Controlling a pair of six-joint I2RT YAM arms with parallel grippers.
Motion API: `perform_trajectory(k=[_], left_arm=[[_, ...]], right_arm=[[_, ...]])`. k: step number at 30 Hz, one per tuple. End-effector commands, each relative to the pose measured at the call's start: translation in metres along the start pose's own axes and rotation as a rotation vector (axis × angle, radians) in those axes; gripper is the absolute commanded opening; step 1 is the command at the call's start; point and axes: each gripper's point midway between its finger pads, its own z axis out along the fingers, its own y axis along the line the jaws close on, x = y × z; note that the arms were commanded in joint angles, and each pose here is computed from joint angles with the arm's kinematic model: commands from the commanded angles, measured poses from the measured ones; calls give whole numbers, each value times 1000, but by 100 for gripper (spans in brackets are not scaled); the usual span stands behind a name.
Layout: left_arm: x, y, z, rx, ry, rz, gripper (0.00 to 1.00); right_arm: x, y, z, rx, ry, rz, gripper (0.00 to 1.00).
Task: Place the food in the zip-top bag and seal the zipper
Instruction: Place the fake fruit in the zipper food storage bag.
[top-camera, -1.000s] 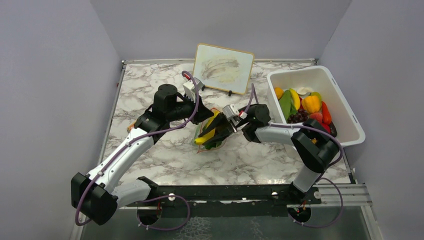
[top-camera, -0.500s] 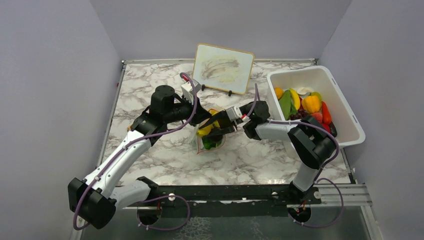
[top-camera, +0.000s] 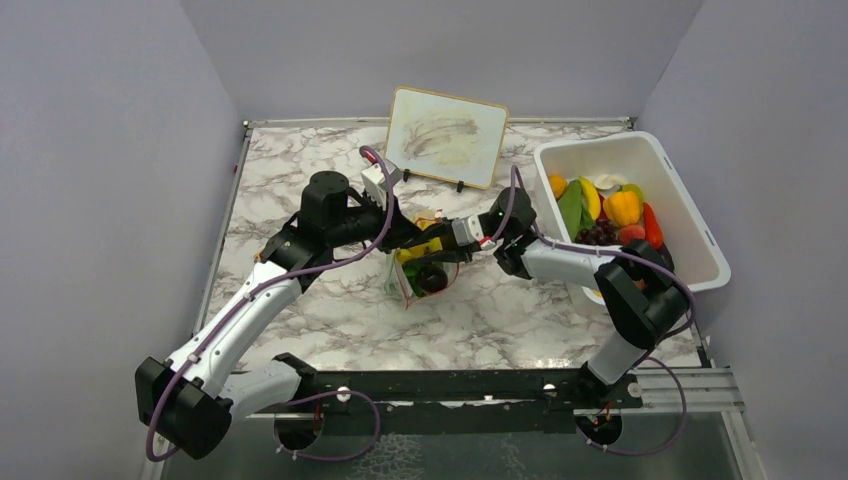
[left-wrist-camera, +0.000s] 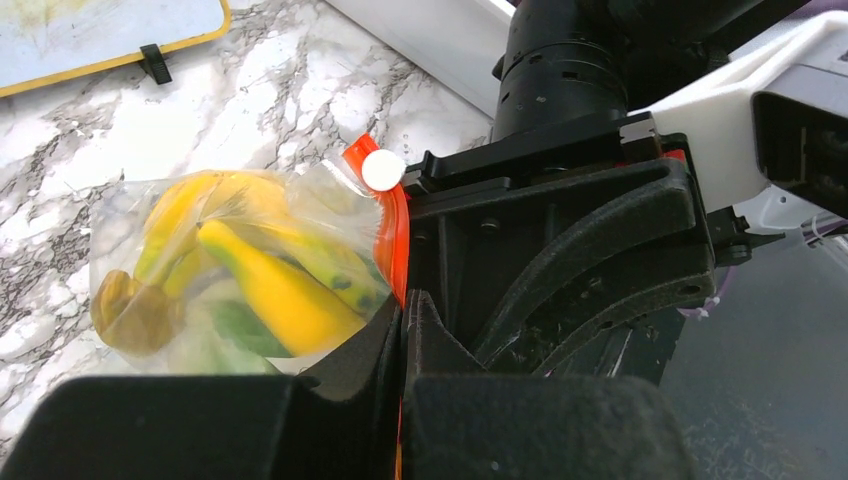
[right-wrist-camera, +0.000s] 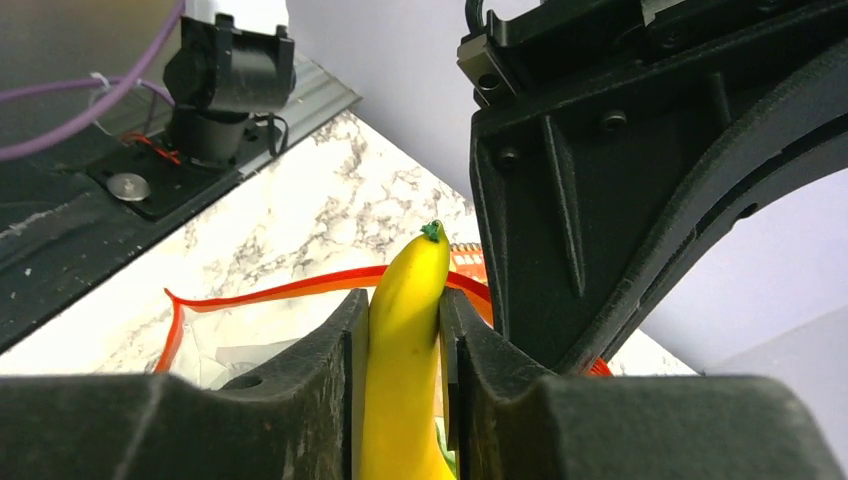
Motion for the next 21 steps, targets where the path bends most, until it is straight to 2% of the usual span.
perform_trajectory(k=[1, 10, 15, 21], left_arm=[[-30, -13, -9, 17, -82, 50, 0], [-41, -10, -8, -3, -121, 40, 0], [-43, -11, -8, -3, -123, 35, 0], [-40, -10, -8, -7, -119, 32, 0]], right_arm=[[6, -11, -11, 106, 88, -43, 24], [16, -5, -27, 172, 210, -62, 21], [17, -12, -30, 224, 231, -37, 21], [30, -34, -45, 389, 303, -5, 23]])
